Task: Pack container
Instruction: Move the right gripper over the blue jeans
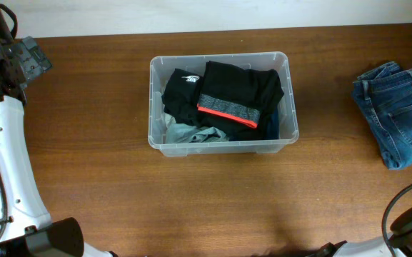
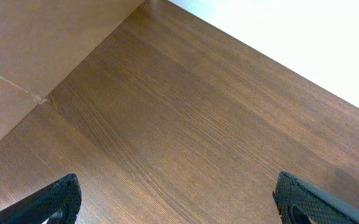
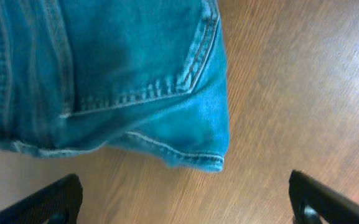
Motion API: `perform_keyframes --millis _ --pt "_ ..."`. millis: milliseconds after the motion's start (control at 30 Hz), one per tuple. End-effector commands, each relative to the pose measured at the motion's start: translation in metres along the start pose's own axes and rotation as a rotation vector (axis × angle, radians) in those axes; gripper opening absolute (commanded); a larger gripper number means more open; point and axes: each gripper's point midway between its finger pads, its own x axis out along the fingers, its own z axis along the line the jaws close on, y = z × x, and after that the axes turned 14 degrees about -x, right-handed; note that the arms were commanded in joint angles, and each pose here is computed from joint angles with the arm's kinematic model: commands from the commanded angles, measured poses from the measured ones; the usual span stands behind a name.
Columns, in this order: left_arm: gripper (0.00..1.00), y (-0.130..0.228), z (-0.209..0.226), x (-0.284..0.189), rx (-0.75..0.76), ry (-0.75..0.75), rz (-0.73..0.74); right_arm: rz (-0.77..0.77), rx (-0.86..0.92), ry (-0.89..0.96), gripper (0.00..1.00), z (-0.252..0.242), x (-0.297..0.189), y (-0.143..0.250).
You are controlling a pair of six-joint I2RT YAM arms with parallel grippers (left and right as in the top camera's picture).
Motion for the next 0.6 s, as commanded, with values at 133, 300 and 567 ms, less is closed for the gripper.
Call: perform_keyframes --millis 133,300,567 --pt "0.99 -0.004 0.002 -0.005 -0.016 0.003 -0.015 -0.012 -0.065 -0.124 0.98 0.004 0.032 0.014" --pt "0.99 -0.004 0.002 -0.005 -0.016 0.003 -0.015 -0.027 -0.068 -0.164 0.98 0.007 0.043 0.010" --pt "0.99 -0.004 0.002 -0.005 -0.016 0.003 -0.015 0.049 0.008 -0.156 0.98 -0.014 0.072 0.021"
